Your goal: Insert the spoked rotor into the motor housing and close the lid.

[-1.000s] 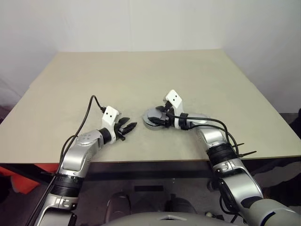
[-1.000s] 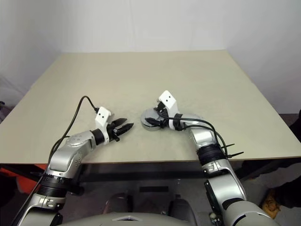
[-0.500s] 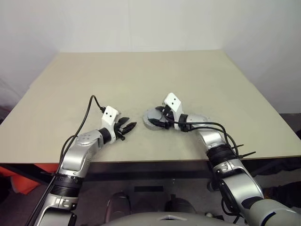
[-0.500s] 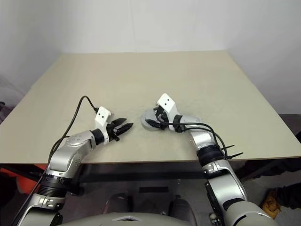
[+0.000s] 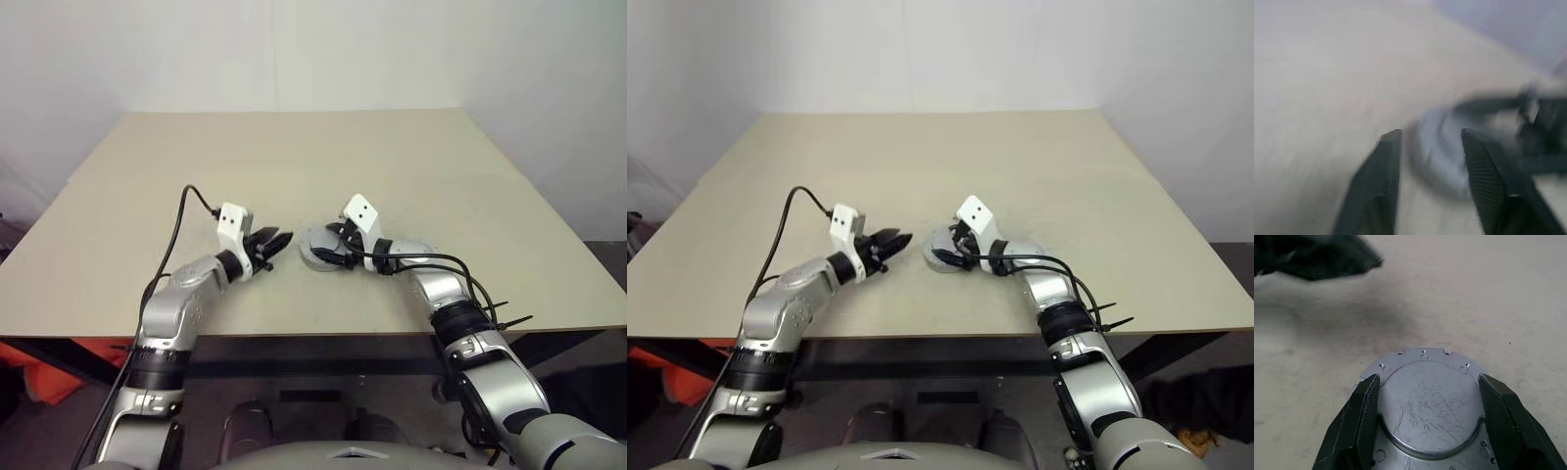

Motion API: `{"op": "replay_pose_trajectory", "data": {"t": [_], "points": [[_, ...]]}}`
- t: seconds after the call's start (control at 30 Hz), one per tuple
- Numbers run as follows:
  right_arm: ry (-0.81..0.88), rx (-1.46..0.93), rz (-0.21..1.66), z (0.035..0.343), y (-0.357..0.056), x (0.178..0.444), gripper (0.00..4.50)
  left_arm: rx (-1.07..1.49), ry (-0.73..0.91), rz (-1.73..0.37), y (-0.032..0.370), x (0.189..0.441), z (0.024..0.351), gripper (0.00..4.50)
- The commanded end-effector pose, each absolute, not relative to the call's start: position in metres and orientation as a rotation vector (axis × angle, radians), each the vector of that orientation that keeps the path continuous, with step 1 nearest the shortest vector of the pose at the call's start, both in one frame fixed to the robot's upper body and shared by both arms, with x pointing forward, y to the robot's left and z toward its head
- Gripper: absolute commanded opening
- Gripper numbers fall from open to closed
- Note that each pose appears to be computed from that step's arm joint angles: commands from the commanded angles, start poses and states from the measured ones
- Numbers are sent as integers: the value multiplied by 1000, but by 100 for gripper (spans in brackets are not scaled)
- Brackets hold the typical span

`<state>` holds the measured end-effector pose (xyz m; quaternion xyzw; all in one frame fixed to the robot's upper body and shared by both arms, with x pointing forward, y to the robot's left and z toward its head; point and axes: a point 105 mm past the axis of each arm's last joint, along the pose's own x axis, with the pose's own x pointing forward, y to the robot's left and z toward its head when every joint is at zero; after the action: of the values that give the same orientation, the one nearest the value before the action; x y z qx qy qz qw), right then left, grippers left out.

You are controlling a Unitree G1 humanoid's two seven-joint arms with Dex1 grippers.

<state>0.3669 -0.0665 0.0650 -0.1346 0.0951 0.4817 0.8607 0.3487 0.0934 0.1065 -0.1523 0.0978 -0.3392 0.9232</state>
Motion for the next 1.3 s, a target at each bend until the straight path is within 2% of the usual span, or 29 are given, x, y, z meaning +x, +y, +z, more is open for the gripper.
{"op": "replay_pose_trajectory", "data": {"t": [0.03, 0.1, 0.37, 0.53, 0.8, 0.87, 0.93, 1.1, 1.3], "points": [[289, -312, 1012, 46, -70, 362, 307, -415, 227, -698, 89, 357, 110, 63], [284, -312, 1012, 47, -69, 362, 307, -443, 264, -709, 83, 359, 104, 4], [267, -316, 1000, 51, -69, 362, 307, -493, 405, -740, 69, 358, 81, 4], [258, -313, 986, 54, -70, 364, 307, -429, 528, -706, 69, 354, 55, 4], [278, -273, 975, 58, -71, 368, 307, -451, 546, -702, 71, 351, 54, 4], [274, -272, 977, 60, -71, 368, 380, -458, 545, -710, 70, 349, 54, 0], [234, -278, 975, 68, -70, 369, 435, -467, 542, -723, 69, 347, 56, 0], [149, -235, 999, 96, -65, 366, 443, -479, 537, -743, 67, 345, 59, 0], [89, -32, 986, 140, -69, 360, 443, -489, 538, -758, 62, 343, 60, 0]]}}
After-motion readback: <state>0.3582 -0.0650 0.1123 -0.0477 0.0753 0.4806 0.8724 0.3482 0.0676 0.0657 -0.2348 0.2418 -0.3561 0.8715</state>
